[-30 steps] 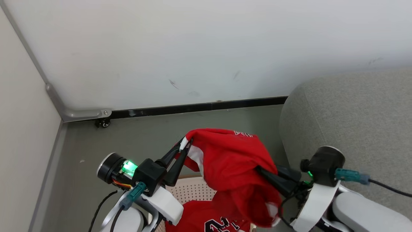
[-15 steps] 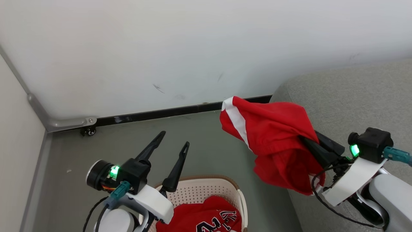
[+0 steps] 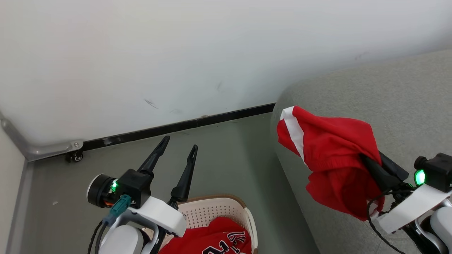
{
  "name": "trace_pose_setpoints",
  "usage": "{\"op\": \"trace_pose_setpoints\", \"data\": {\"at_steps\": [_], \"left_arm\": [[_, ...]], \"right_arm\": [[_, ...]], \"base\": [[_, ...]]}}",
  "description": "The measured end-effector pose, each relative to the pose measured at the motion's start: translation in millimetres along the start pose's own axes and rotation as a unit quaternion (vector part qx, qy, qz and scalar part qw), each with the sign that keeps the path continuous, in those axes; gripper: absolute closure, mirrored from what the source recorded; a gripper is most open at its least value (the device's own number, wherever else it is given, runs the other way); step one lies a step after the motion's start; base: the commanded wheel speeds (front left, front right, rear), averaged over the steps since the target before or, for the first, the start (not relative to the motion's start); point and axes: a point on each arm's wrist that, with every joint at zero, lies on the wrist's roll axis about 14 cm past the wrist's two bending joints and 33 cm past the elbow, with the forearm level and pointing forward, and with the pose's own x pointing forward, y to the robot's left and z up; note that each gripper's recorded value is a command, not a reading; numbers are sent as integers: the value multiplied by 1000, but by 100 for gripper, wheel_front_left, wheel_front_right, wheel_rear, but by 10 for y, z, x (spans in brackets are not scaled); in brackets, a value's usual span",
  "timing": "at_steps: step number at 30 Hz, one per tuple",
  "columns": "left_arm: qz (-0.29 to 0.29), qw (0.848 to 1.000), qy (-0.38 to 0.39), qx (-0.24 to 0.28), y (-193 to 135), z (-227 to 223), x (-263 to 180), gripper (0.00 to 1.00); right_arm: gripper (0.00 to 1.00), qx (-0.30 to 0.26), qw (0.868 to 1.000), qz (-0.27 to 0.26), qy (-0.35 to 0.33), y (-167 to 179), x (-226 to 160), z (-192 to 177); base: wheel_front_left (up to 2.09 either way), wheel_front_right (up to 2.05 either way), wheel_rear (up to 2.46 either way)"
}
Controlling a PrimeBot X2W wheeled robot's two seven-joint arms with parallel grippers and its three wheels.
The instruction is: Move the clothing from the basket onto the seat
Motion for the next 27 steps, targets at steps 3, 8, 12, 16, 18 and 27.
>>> {"op": "trace_pose_setpoints", "data": {"at_steps": [3, 8, 12, 16, 18, 27], "left_arm": [[-12, 1000, -2, -11, -106, 2, 54, 0], [-35, 999, -7, -21, -289, 5, 139, 0], [-53, 998, -6, -25, -416, -15, 199, 0], [-68, 997, -4, -30, -522, -41, 255, 0], [-72, 997, -5, -31, -562, -46, 285, 0], [-70, 997, 0, -35, -587, -129, 374, 0]], "right_arm": [[100, 6, 1000, -22, -1, -78, -134, -25], [100, 9, 998, -59, -3, -212, -360, -61], [100, 15, 996, -85, -3, -265, -543, -104], [100, 22, 993, -113, -1, -330, -729, -149], [100, 22, 992, -128, -4, -381, -814, -141], [100, 12, 983, -182, -26, -605, -1047, 21]], "base": [[0, 0, 0], [0, 0, 0], [0, 0, 0], [0, 0, 0], [0, 0, 0], [0, 0, 0]]}}
